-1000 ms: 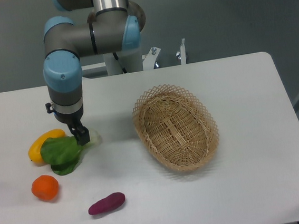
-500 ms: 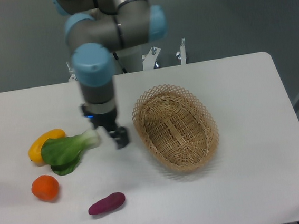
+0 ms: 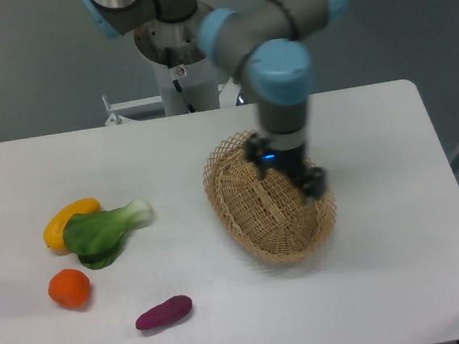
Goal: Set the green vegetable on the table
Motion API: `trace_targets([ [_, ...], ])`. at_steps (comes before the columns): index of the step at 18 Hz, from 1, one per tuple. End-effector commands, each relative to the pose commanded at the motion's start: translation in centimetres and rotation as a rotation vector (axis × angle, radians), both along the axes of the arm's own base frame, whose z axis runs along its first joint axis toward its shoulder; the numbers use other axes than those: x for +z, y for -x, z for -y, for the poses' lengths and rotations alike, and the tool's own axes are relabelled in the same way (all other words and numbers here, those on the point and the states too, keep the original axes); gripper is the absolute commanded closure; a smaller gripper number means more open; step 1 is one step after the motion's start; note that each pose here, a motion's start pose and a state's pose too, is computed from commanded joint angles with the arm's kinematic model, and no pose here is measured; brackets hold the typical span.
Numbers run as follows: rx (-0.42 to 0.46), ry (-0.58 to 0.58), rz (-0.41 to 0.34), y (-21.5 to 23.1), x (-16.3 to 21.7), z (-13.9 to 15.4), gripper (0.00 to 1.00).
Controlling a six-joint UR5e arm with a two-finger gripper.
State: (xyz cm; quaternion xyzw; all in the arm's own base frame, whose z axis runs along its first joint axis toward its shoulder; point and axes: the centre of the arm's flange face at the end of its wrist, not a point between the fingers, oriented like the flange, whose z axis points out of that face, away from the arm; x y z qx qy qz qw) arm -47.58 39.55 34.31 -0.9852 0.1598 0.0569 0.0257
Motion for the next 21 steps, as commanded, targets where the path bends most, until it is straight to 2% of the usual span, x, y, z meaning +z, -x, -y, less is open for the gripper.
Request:
trace_targets([
  [7, -0.008, 0.012, 0.021, 6.4, -0.6, 3.8, 0.0],
  [21, -0.031, 0.02, 0.029, 6.8, -1.3, 3.7, 0.0],
])
